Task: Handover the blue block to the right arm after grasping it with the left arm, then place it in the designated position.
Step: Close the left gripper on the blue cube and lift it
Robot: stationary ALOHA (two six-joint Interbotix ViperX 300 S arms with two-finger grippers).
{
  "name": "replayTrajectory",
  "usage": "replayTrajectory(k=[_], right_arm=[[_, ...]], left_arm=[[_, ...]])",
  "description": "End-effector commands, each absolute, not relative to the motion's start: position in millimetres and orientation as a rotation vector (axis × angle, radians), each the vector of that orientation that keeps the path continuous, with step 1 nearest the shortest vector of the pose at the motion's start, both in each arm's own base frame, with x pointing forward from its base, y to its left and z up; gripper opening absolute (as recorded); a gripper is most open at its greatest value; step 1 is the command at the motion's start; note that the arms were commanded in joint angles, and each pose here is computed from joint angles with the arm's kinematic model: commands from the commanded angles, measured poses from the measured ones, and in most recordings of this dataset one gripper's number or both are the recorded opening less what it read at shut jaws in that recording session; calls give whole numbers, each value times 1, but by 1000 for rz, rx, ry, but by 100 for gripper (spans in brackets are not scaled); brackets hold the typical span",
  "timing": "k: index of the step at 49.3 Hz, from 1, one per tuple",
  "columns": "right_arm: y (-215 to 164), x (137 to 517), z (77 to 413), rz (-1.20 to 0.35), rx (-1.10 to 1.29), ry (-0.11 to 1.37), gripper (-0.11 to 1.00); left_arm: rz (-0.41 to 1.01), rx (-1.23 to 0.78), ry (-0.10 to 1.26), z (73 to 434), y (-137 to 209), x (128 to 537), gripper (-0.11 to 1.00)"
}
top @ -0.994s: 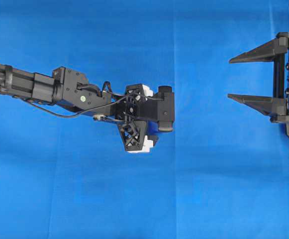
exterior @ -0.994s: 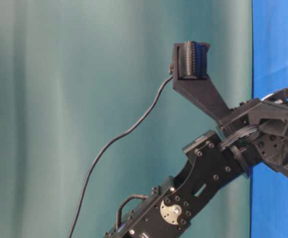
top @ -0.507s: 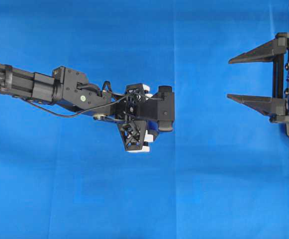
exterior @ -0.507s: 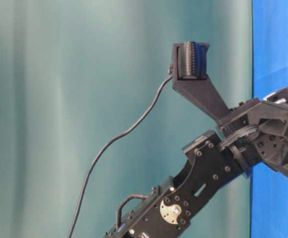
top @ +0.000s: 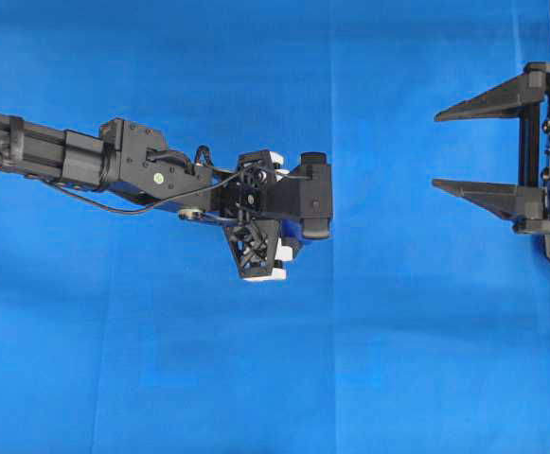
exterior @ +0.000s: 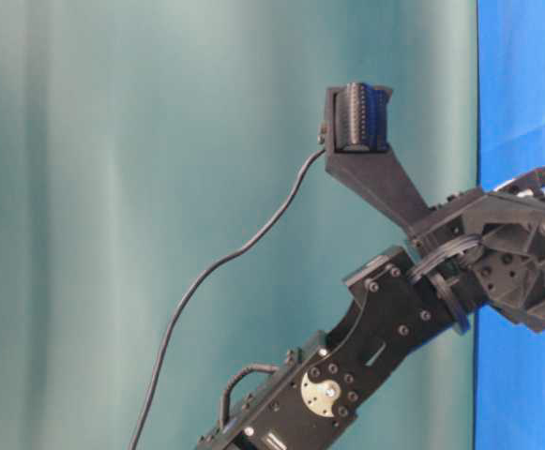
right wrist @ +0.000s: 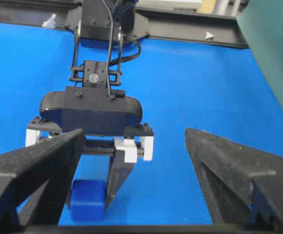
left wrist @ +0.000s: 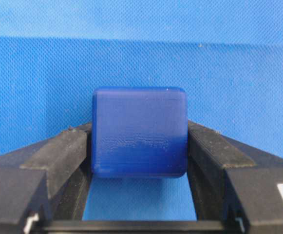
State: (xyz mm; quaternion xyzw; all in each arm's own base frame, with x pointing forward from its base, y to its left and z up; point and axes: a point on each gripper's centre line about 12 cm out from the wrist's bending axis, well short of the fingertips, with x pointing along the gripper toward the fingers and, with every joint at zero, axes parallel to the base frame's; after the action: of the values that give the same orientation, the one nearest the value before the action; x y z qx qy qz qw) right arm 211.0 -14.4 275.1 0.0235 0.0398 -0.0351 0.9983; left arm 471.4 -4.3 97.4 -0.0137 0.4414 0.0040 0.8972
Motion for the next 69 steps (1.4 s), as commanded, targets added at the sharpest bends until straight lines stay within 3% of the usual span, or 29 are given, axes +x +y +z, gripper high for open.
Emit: replayTrajectory(k=[1, 32, 69], right_arm=[[-15, 214, 283, -74, 49, 58, 97], [-15, 213, 284, -74, 49, 58, 97], [-15, 213, 284, -73, 49, 58, 97]], left_arm=[[3, -27, 853, 133, -6, 474, 48], [-8, -43, 766, 258, -16, 455, 49], [-5, -36, 761, 306, -15, 443, 48]])
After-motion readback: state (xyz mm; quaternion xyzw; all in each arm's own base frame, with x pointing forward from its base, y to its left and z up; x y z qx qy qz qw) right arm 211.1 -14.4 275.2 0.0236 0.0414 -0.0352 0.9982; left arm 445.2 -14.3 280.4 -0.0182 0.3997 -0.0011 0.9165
